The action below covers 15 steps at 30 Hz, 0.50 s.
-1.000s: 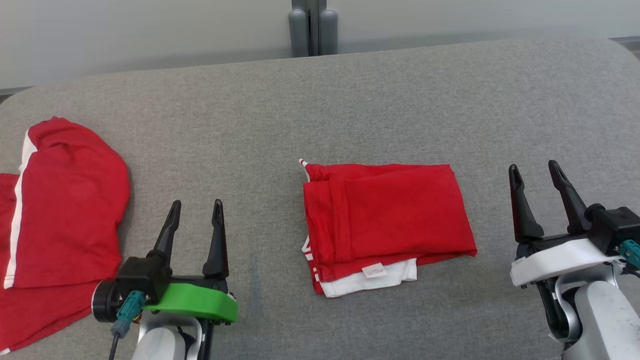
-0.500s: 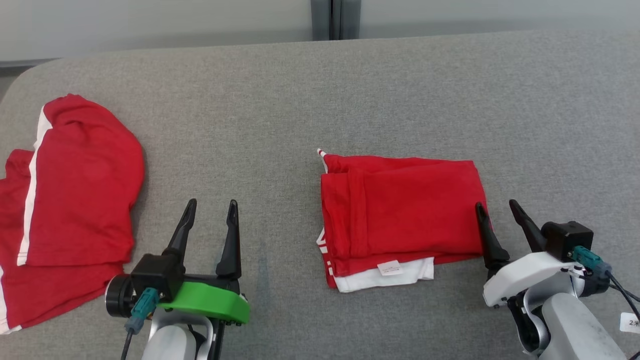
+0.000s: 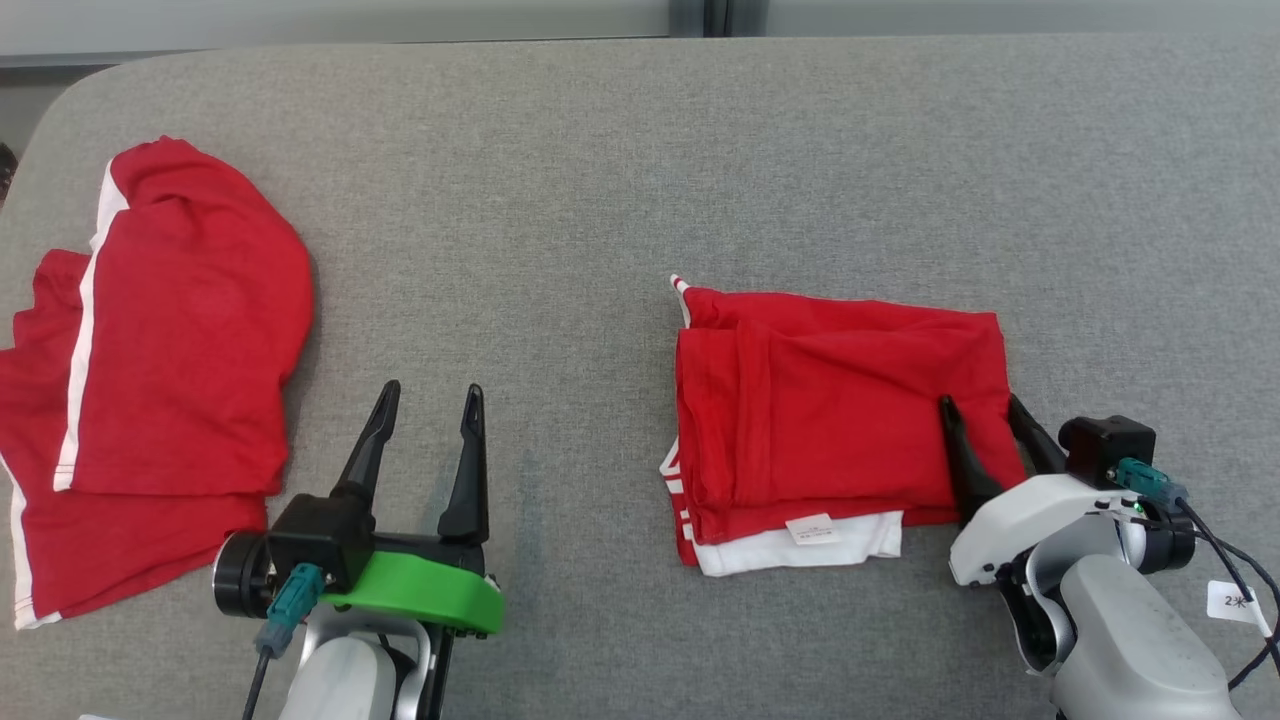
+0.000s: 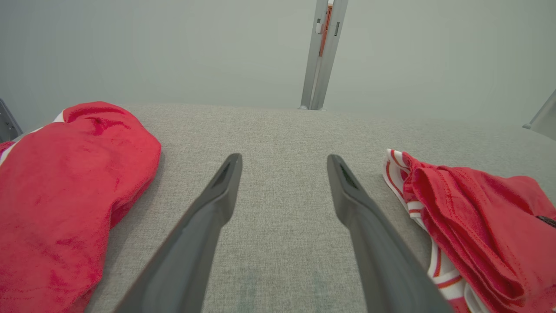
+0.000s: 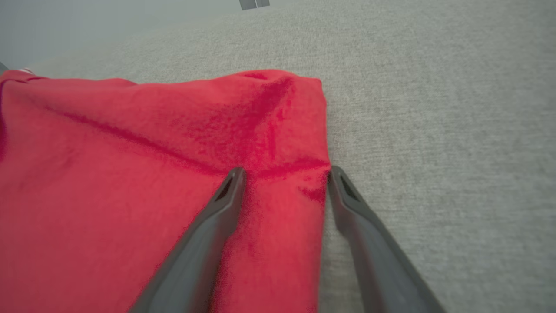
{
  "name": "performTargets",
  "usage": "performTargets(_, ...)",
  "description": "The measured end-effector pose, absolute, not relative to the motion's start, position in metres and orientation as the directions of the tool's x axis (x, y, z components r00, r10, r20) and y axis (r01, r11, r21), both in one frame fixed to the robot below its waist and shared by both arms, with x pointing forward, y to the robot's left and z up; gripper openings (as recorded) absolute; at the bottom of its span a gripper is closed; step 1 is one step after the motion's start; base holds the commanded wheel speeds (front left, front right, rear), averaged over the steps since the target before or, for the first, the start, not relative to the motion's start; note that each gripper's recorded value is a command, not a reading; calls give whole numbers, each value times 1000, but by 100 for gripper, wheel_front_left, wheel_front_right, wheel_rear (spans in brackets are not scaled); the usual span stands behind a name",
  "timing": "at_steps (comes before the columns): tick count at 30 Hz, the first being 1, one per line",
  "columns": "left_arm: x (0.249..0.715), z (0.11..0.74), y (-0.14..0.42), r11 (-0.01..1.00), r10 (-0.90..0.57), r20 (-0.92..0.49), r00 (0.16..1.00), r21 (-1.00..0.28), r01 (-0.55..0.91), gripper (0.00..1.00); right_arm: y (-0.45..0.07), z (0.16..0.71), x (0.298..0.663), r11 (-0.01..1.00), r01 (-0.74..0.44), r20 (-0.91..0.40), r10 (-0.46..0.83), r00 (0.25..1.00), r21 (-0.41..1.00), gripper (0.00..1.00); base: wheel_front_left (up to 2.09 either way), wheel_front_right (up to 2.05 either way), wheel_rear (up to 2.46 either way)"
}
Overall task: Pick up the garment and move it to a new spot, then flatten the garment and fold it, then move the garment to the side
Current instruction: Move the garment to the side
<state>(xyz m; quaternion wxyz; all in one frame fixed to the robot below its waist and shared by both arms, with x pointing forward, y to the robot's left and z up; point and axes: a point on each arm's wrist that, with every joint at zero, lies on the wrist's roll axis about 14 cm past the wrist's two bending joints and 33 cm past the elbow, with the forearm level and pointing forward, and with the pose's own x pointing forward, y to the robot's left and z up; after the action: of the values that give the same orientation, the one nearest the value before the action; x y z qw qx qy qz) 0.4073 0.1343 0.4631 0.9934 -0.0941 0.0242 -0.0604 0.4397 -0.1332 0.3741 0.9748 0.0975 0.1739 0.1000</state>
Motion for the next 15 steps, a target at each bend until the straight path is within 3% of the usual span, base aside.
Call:
performTargets(1,409,465,134,975,-126,-30,992,-188,118,100,-133,375,441,961,-163,-318,230,920,222,0,0,0,0)
performTargets(15,430,478,92,950,-252,29,967,-185,253,100,-175,417,457,981,-188,-227,196,954,55,0,0,0,0)
